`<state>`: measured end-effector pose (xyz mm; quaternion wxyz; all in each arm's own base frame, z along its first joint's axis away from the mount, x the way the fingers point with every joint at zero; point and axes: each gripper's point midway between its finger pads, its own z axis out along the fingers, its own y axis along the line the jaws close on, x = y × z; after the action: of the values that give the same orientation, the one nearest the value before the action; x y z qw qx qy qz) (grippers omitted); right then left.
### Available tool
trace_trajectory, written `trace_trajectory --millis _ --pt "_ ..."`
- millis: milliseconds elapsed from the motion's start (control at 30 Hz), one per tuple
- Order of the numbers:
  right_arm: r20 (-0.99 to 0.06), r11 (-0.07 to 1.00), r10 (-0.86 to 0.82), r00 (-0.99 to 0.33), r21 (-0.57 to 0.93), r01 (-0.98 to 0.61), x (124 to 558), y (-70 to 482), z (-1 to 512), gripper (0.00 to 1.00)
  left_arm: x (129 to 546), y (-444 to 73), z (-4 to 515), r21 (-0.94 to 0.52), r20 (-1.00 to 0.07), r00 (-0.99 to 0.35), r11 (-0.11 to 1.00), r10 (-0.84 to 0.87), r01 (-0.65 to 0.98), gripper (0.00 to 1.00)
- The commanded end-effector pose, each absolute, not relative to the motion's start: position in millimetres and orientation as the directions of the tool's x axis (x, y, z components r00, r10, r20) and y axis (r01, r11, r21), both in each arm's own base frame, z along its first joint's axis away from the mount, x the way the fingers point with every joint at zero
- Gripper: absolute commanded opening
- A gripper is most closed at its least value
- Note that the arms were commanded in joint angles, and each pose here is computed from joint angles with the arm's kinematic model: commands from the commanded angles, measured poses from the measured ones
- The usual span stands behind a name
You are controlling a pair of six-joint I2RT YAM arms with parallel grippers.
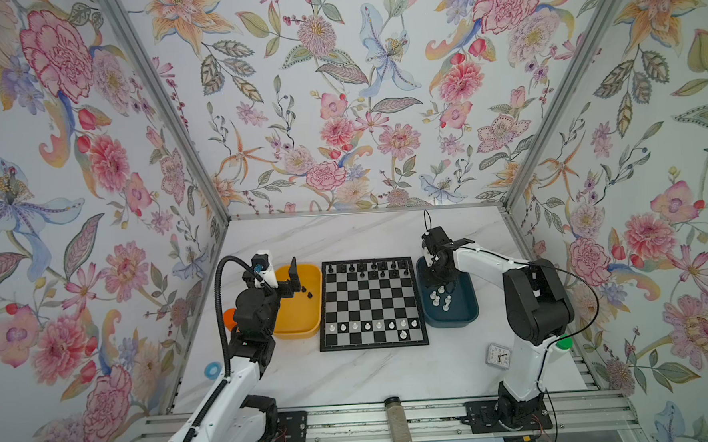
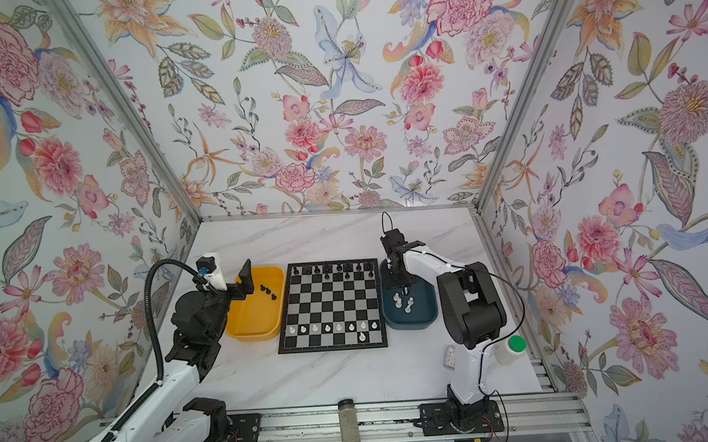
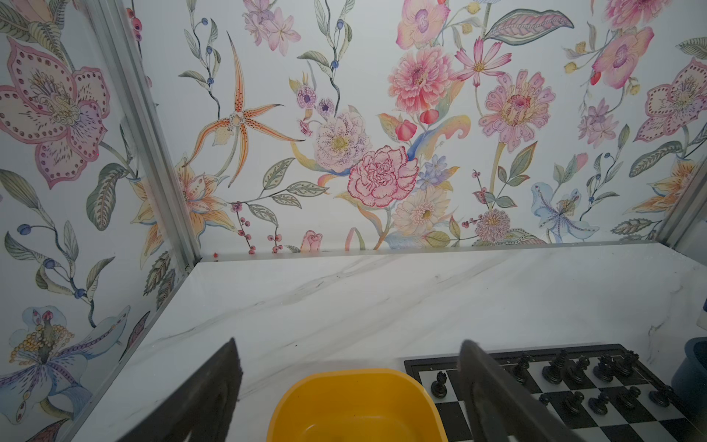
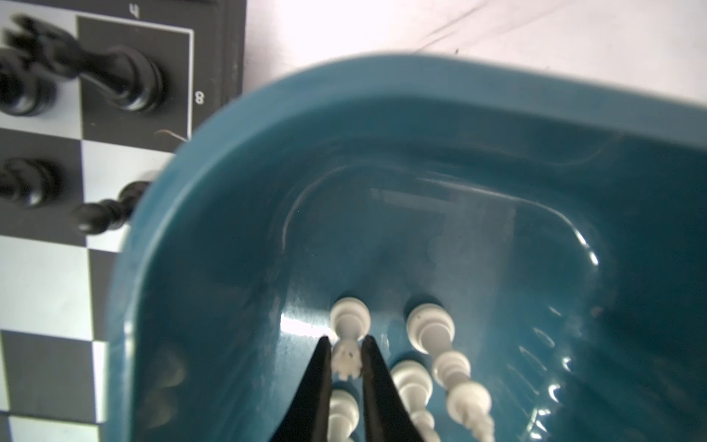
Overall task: Set up the chess pieces on the board
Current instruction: 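Lower the right gripper and grasp another white piece in the teal bin, then lift the white piece and carry it to the board's nearest rank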
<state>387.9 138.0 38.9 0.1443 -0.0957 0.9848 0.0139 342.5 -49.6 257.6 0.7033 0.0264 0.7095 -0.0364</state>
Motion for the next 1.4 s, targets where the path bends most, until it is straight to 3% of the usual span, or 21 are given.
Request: trace_trajectory --millis 0,167,533,867,1100,1367 --pt "-0.281 0.982 -0.181 -0.942 0.003 -0.190 390 136 35 0.11 342 -50 258 -0.002 -1.000 -0.012 0.997 -0.001 0.081 0.90" --pt "-0.298 0.982 -0.182 -0.937 -0.001 -0.190 391 136 43 0.00 341 -50 259 -0.002 -1.000 -0.008 0.997 -0.002 0.080 0.90" --pt "-0.354 0.978 -0.202 -0.913 -0.022 -0.208 377 140 99 0.00 337 -50 263 -0.006 -1.000 0.009 0.996 -0.007 0.084 0.90" --pt "-0.363 0.960 -0.272 -0.891 -0.044 -0.275 315 163 146 0.00 333 -52 267 -0.017 -0.999 0.029 0.995 -0.020 0.103 0.90" --pt "-0.317 0.949 -0.293 -0.902 0.017 -0.314 250 183 142 0.00 331 -54 270 -0.023 -0.999 0.042 0.993 -0.028 0.114 0.90" --pt "-0.255 0.949 -0.297 -0.920 0.027 -0.314 207 189 122 0.00 328 -57 271 -0.034 -0.998 0.050 0.990 -0.041 0.133 0.90"
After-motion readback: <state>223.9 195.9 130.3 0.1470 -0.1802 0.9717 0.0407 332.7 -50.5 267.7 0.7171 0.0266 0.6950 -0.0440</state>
